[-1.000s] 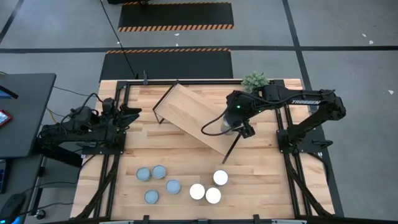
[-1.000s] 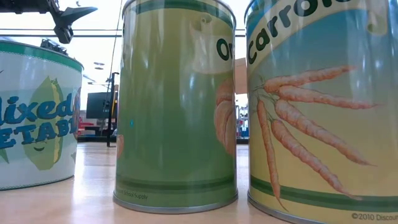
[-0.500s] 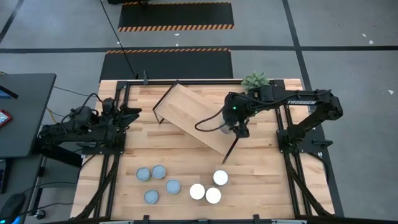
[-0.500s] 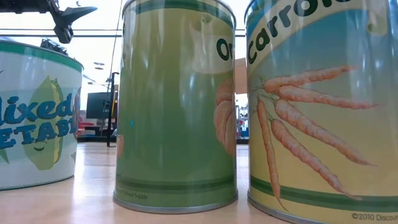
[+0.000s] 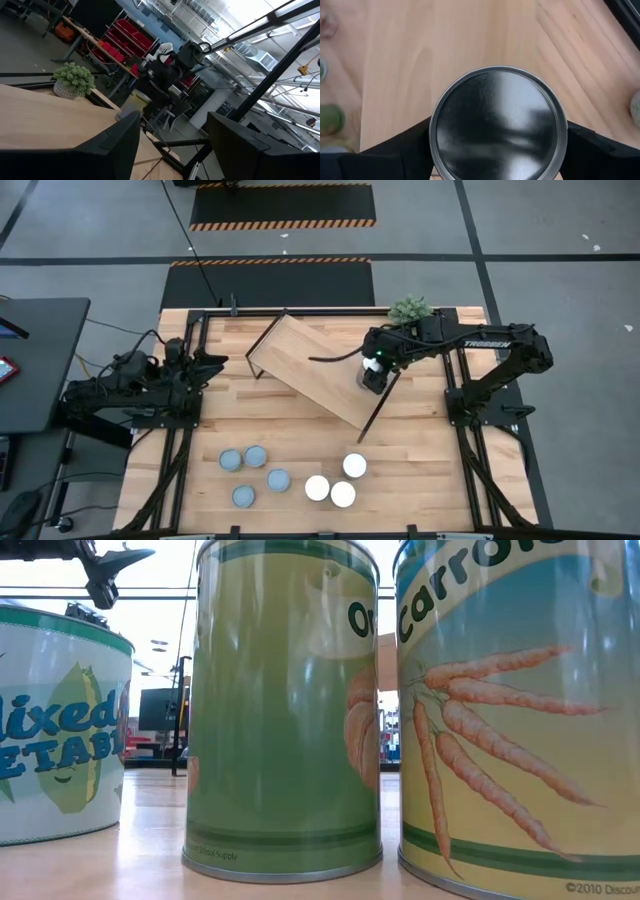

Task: Pick and place cans onto a shelf
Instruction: Put the canned peaches on the shelf, then put the big canned peas on the shelf

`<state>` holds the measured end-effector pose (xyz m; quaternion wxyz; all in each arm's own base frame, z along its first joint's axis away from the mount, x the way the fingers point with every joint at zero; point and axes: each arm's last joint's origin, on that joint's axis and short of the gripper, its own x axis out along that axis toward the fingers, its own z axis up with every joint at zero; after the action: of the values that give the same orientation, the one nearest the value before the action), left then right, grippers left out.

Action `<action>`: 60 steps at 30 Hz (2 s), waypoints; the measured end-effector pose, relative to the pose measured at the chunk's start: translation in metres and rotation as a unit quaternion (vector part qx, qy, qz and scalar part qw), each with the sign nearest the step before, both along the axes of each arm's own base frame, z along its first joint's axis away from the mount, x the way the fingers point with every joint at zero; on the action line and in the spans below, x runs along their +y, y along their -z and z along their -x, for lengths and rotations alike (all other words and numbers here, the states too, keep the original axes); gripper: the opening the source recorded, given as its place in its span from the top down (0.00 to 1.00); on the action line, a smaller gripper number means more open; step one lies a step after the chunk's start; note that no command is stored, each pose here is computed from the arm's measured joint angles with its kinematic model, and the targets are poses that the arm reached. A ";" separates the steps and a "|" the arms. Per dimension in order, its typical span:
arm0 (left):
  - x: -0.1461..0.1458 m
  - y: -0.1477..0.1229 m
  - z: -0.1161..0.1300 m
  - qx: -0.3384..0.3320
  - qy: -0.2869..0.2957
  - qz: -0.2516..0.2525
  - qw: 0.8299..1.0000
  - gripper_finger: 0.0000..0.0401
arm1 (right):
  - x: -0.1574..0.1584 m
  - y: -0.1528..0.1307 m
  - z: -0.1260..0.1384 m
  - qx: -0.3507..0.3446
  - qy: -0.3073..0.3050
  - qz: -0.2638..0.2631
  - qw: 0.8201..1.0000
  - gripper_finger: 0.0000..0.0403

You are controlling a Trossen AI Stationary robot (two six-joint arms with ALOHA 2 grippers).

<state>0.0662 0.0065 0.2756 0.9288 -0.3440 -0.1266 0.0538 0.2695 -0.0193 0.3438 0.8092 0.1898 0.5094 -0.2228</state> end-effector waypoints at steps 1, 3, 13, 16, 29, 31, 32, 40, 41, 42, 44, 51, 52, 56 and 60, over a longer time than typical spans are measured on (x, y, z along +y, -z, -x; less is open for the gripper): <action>0.000 0.000 0.000 0.001 0.000 0.000 1.000 0.41 | 0.000 0.000 0.000 0.000 0.011 0.001 1.000 0.17; 0.000 0.000 0.000 0.000 0.000 0.000 1.000 0.41 | 0.001 0.001 0.002 0.005 0.026 0.002 1.000 0.17; 0.000 0.000 0.000 0.000 0.000 0.000 1.000 0.41 | 0.010 0.002 0.007 0.032 0.043 0.017 0.998 0.15; 0.000 0.000 0.000 0.000 0.000 -0.001 1.000 0.41 | 0.010 0.003 0.008 0.035 0.043 0.015 0.998 0.15; 0.000 0.000 0.000 0.000 0.000 -0.001 1.000 0.41 | 0.007 0.003 0.006 0.028 0.056 -0.001 0.998 0.02; 0.000 0.000 0.000 0.001 0.002 -0.002 1.000 0.41 | 0.006 0.003 0.006 0.027 0.057 -0.009 0.998 0.01; 0.000 0.000 0.000 0.000 0.004 -0.002 1.000 0.41 | 0.005 0.003 0.006 0.027 0.058 -0.009 0.998 0.01; -0.001 0.000 0.000 0.001 0.013 -0.004 1.000 0.41 | 0.002 -0.007 0.001 -0.009 0.054 0.015 0.998 0.01; -0.001 0.000 0.000 0.001 0.013 -0.004 1.000 0.41 | 0.001 -0.008 0.000 -0.015 0.053 0.022 0.998 0.01; -0.001 0.000 0.000 0.001 0.013 -0.004 1.000 0.41 | 0.000 -0.011 0.000 -0.020 0.050 0.028 0.998 0.01; -0.001 0.000 0.000 0.001 0.013 -0.004 1.000 0.41 | -0.002 -0.015 -0.002 -0.035 0.043 0.040 0.998 0.01; -0.001 0.000 0.000 0.001 0.013 -0.004 1.000 0.41 | -0.015 -0.039 -0.009 -0.108 0.026 0.071 0.991 0.01; -0.001 0.000 0.000 0.001 0.013 -0.004 1.000 0.41 | -0.017 -0.045 -0.010 -0.120 0.021 0.075 0.990 0.01; -0.002 0.000 0.000 0.000 0.027 -0.011 1.000 0.41 | -0.015 -0.071 -0.013 -0.186 -0.034 0.087 0.978 0.01; -0.003 -0.001 -0.001 -0.002 0.042 -0.032 0.999 0.41 | -0.001 -0.084 -0.023 -0.266 -0.131 0.057 0.953 0.02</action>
<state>0.0669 0.0038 0.2769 0.9405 -0.3194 -0.1152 0.0102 0.2923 -0.0205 0.4283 0.9469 0.1275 0.2825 -0.0853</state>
